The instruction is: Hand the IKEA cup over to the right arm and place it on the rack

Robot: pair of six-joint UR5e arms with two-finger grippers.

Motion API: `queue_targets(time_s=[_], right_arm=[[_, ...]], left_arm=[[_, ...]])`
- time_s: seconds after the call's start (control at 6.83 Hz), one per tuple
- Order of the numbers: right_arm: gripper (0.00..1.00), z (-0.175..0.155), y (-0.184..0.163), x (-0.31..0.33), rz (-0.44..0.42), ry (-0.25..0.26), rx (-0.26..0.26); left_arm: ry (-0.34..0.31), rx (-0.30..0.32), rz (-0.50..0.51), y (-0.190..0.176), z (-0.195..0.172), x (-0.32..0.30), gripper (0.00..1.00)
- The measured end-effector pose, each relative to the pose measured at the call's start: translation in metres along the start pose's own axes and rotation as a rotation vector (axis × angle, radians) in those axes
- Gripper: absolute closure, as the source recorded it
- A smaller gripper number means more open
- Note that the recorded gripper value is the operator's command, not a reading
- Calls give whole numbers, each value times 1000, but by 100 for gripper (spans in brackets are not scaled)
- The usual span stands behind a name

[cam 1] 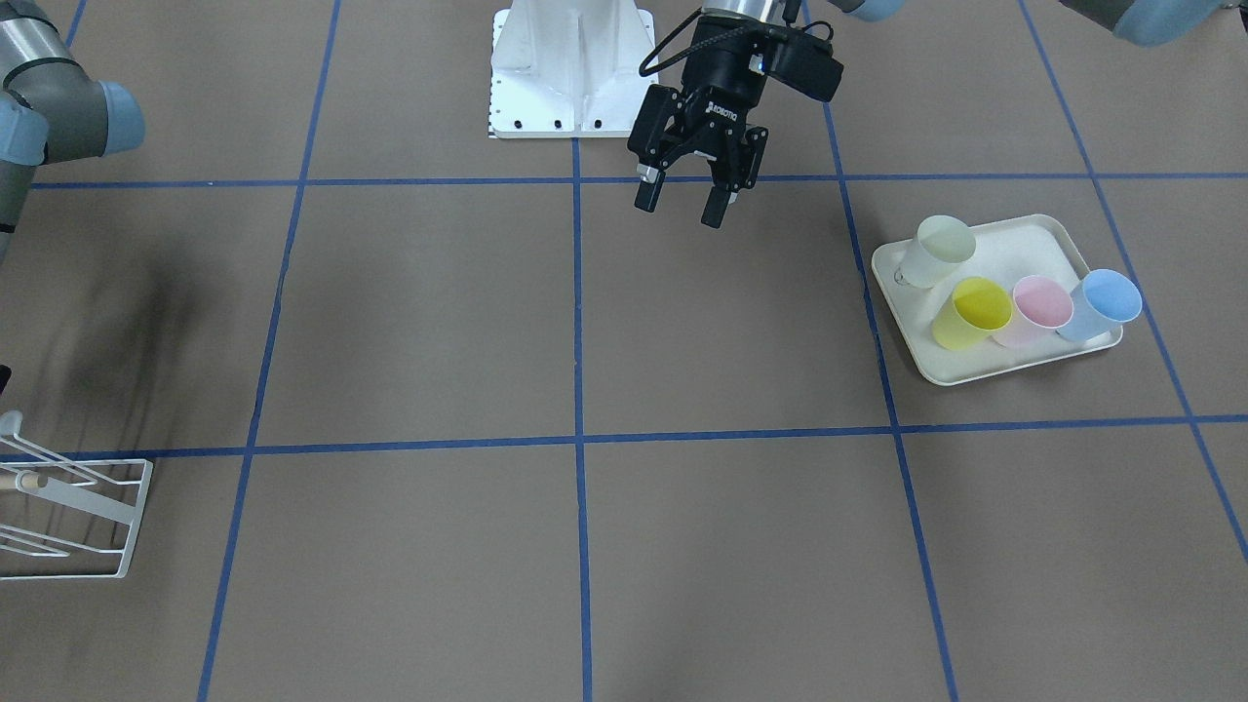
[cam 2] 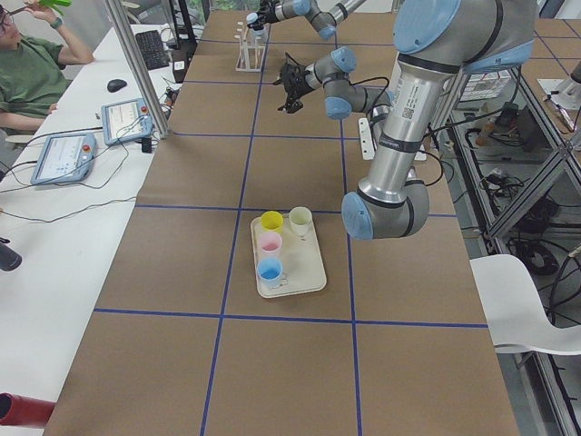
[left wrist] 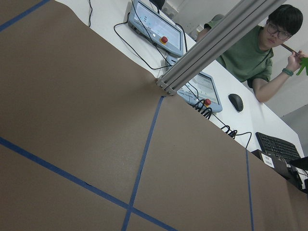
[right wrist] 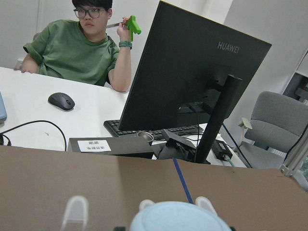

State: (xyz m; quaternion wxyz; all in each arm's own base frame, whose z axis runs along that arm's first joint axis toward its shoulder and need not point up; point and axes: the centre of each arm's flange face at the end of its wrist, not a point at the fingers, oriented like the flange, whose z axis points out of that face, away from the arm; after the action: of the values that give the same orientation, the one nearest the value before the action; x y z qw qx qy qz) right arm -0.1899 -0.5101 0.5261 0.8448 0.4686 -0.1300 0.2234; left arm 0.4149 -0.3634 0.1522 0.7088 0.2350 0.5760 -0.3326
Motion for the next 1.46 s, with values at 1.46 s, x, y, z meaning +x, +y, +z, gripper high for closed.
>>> queue_targets(time_s=[1.46], right_arm=[[100,5,16,-5,-12,-3,-23]], left_arm=[[-4,-7,0,2,-2,-8,0]])
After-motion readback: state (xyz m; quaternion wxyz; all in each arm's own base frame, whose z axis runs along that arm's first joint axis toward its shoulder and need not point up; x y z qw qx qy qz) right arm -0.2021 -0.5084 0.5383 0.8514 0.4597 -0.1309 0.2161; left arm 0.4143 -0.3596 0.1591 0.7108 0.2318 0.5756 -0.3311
